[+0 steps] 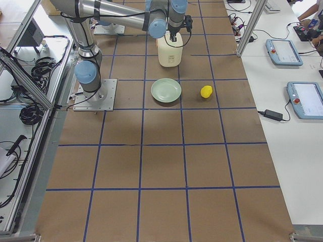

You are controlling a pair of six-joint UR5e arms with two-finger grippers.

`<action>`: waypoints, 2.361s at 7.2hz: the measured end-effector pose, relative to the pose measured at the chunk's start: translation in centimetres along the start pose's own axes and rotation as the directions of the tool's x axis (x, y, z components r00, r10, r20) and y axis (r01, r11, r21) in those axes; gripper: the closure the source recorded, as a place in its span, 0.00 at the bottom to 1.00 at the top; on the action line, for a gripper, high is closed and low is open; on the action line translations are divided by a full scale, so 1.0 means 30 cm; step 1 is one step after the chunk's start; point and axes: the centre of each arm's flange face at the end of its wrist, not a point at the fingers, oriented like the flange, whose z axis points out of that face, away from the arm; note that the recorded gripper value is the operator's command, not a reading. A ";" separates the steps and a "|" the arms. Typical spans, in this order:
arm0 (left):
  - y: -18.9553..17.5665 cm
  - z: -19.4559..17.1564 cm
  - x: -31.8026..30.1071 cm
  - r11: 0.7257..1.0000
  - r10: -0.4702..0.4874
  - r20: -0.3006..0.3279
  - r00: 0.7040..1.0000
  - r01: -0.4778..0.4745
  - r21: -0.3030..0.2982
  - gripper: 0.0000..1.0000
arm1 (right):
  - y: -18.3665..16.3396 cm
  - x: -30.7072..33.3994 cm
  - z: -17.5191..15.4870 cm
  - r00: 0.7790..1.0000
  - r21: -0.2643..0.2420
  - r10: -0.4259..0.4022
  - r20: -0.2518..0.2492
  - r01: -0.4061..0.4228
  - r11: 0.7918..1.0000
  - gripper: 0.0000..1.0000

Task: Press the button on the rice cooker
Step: 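Move the right gripper over the green button on the cooker lid, then press down on the green lid button with the right gripper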

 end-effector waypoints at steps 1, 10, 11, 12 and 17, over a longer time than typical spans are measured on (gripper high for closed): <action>0.000 0.000 0.000 1.000 0.000 0.000 1.000 0.000 0.000 0.00 | 0.001 0.001 0.015 1.000 0.001 -0.004 0.007 0.004 1.000 0.90; 0.000 0.000 0.000 1.000 0.000 0.000 1.000 0.000 0.000 0.00 | -0.018 0.019 0.071 1.000 0.006 -0.025 0.011 0.025 1.000 0.90; 0.000 0.000 0.000 1.000 0.000 0.000 1.000 0.000 0.000 0.00 | -0.025 0.020 0.079 1.000 0.010 -0.028 0.014 0.028 1.000 0.90; 0.000 0.000 0.000 1.000 0.000 0.000 1.000 0.000 -0.001 0.00 | -0.028 0.020 0.087 0.999 0.012 -0.030 0.020 0.029 1.000 0.90; 0.000 0.000 0.000 1.000 0.000 0.000 1.000 0.000 0.000 0.00 | -0.038 0.035 0.112 0.999 0.016 -0.041 0.024 0.040 0.999 0.90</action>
